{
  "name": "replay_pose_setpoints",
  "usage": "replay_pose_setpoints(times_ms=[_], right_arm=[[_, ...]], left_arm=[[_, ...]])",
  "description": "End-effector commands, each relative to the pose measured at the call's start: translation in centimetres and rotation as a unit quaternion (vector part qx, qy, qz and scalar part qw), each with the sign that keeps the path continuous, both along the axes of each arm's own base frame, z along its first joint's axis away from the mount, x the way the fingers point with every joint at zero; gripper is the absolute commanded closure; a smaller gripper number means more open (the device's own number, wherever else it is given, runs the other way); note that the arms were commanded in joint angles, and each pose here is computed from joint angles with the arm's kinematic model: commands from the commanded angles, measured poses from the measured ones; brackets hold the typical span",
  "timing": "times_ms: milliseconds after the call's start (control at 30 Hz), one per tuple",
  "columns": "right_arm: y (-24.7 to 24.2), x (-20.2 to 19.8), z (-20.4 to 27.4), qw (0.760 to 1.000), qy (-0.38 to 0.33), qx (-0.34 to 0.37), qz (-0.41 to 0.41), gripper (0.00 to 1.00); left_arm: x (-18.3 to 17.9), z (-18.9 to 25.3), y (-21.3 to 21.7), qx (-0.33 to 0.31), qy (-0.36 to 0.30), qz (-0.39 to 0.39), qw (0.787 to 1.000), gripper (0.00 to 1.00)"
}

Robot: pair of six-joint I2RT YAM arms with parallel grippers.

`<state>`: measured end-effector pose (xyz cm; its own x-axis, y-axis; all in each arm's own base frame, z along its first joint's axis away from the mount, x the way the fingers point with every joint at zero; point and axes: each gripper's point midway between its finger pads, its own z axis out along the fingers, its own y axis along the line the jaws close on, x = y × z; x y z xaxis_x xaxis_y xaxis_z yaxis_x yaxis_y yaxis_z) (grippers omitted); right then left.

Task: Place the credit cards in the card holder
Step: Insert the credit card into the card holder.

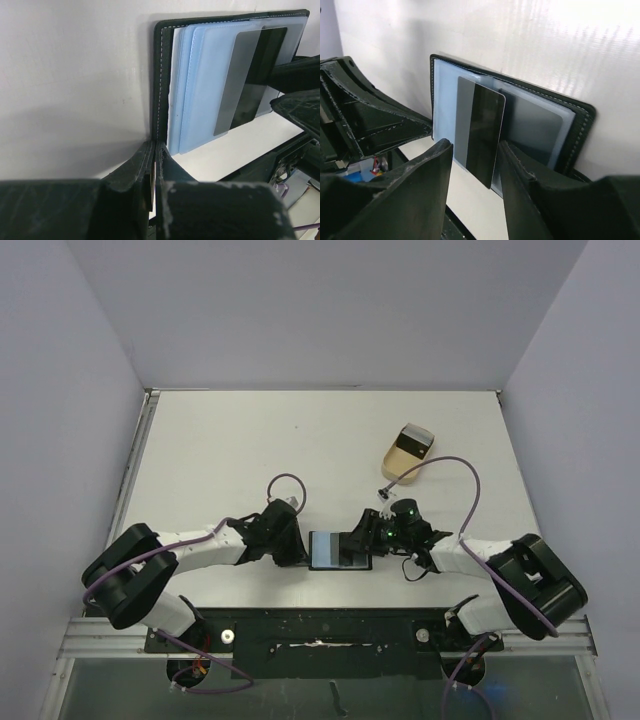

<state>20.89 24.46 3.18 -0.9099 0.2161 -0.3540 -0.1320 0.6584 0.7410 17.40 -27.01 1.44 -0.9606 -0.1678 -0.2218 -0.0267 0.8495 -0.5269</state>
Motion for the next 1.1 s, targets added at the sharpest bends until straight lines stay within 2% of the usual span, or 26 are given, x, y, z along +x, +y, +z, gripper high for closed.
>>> replay_pose_setpoints(times_ms=[0,500,1067], right_arm=[[-2.2,-0.2,-0.9,0.997,0.008,-0.078,-0.027,0.56],[-0.6,-0.6,-1.5,0.996,0.016,-0.09,-0.014,0.53],[3.3,-0.4,1.4,0.999,-0.027,-0.012,0.017,0.54]], left_arm=[[-0.5,-1.4,0.8,0.031,0.007,-0.005,0.999,1.0],[-0.6,-1.5,0.2,0.027,0.005,-0.01,1.0,1.0],[-0.5,-1.1,0.4,0.026,-0.002,-0.006,1.0,1.0]])
